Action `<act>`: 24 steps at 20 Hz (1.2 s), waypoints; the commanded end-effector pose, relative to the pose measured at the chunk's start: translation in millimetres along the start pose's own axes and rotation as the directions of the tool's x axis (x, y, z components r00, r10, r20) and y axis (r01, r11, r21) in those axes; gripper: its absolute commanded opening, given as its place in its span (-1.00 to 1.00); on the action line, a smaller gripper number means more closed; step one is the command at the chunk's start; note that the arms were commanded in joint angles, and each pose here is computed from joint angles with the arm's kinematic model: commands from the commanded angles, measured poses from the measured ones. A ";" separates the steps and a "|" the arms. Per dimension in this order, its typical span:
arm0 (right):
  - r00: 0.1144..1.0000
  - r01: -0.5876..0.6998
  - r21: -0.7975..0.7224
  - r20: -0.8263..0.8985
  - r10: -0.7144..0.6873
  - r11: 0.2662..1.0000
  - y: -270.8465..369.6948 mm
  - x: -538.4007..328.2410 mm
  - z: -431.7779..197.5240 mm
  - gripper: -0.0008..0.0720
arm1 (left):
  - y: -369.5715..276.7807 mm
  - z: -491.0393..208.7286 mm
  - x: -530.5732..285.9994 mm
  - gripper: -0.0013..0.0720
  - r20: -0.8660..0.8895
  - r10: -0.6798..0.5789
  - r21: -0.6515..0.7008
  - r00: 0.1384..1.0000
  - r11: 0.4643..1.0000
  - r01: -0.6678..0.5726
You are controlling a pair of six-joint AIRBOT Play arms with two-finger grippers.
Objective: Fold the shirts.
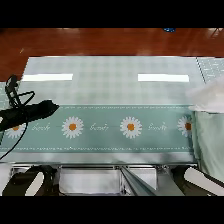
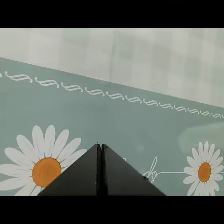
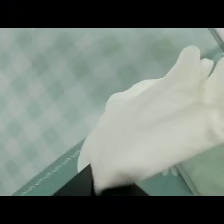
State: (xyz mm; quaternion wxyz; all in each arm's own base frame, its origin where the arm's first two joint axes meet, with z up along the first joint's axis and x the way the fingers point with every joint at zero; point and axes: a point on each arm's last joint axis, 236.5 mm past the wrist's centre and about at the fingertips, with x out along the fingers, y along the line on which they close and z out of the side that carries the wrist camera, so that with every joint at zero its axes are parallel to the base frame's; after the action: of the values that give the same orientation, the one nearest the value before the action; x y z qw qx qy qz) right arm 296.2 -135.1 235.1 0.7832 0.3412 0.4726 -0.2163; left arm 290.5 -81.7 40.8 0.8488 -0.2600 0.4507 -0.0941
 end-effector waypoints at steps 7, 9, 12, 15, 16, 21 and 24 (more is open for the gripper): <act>0.876 0.474 0.327 -0.273 -0.399 0.818 -199.9 12.4 -146.7 -0.86 | 0.1 -3.0 0.1 -0.93 -0.012 0.000 0.030 1.000 1.000 0.001; 0.792 0.601 0.312 -0.360 -0.493 0.736 -237.7 7.0 -175.1 -0.78 | 0.1 -3.0 0.1 -0.93 -0.012 0.000 0.038 1.000 0.999 0.001; 0.753 0.650 0.312 -0.382 -0.535 0.692 -262.3 9.3 -182.1 0.15 | 0.5 1.7 0.2 -0.93 0.008 0.001 0.045 1.000 0.999 -0.001; 0.879 0.477 0.330 -0.156 -0.451 0.815 -237.0 34.3 -125.6 0.13 | -2.2 17.8 -1.2 -0.93 0.050 0.000 0.048 0.999 0.999 -0.003; 0.921 0.383 0.325 -0.056 -0.387 0.865 -221.3 41.3 -98.4 0.04 | -7.4 27.4 -4.4 -0.93 0.065 -0.006 0.056 0.998 0.998 0.002; 0.916 -0.325 -0.044 0.233 0.326 0.945 -34.0 55.1 21.2 -0.86 | -58.1 117.4 -37.2 -0.93 0.185 -0.067 0.170 0.981 0.985 0.035; 0.865 -0.421 -0.345 0.126 0.486 0.839 94.9 65.3 19.0 -0.86 | -99.3 168.1 -57.0 -0.93 0.186 -0.117 0.245 0.976 0.967 0.069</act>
State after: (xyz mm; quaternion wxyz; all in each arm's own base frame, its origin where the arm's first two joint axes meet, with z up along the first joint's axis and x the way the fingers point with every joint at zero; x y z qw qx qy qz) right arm 311.5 -161.0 163.7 0.8492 0.3409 0.3806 -0.1336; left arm 376.2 -77.0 163.5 0.9025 -0.2061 0.3532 -0.1350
